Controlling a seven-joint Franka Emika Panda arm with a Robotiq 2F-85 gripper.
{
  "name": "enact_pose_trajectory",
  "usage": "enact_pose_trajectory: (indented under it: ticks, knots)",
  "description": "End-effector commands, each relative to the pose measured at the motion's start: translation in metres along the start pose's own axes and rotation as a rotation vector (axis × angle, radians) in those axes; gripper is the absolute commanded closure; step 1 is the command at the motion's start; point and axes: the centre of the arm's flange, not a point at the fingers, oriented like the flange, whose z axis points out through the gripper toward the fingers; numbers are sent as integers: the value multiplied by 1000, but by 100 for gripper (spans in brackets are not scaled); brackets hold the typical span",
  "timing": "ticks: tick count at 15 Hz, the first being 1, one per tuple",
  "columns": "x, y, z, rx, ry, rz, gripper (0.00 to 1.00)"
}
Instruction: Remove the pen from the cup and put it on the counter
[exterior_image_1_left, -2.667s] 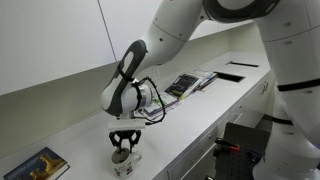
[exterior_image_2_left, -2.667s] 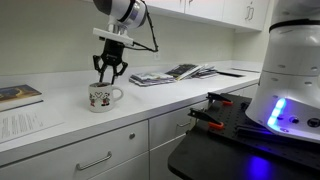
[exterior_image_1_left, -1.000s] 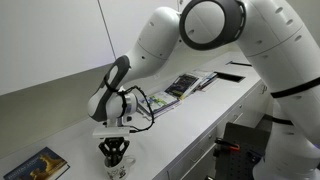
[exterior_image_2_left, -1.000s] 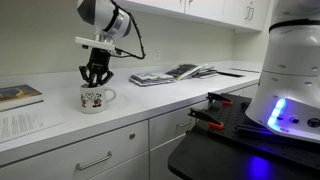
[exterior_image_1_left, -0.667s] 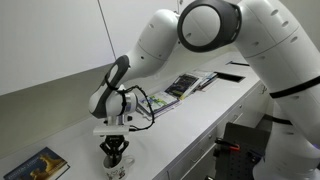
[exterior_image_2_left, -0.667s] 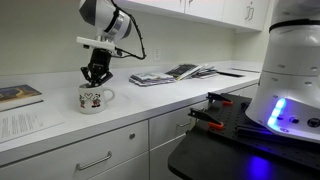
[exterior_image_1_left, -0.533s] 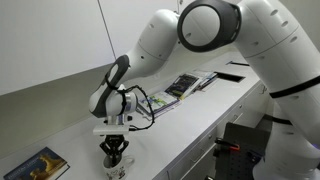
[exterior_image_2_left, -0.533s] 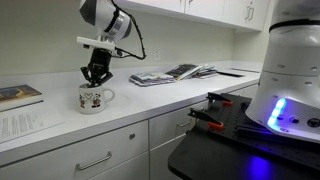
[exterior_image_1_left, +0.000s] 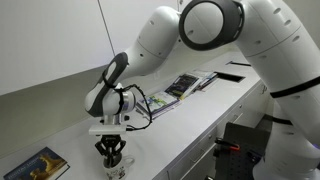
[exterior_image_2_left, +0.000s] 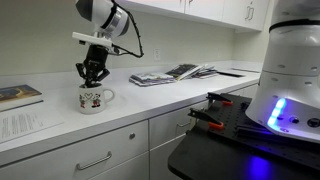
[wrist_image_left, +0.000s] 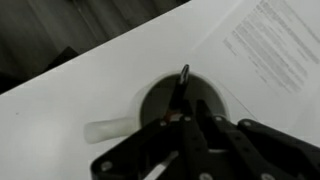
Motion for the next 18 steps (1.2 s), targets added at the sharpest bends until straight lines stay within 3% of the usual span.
enact_pose_trajectory:
  ticks: [1, 3, 6, 7, 12, 18]
  knots:
    - [-6, -3, 2, -3, -9, 2, 55]
    - [-7, -4, 4, -2, -7, 0, 43]
    - [-10, -5, 8, -6, -11, 1, 39]
    - [-10, -7, 9, -12, -14, -3, 42]
    - [-14, -9, 18, -40, -17, -10, 86]
    - [-14, -8, 19, -42, -21, -13, 96]
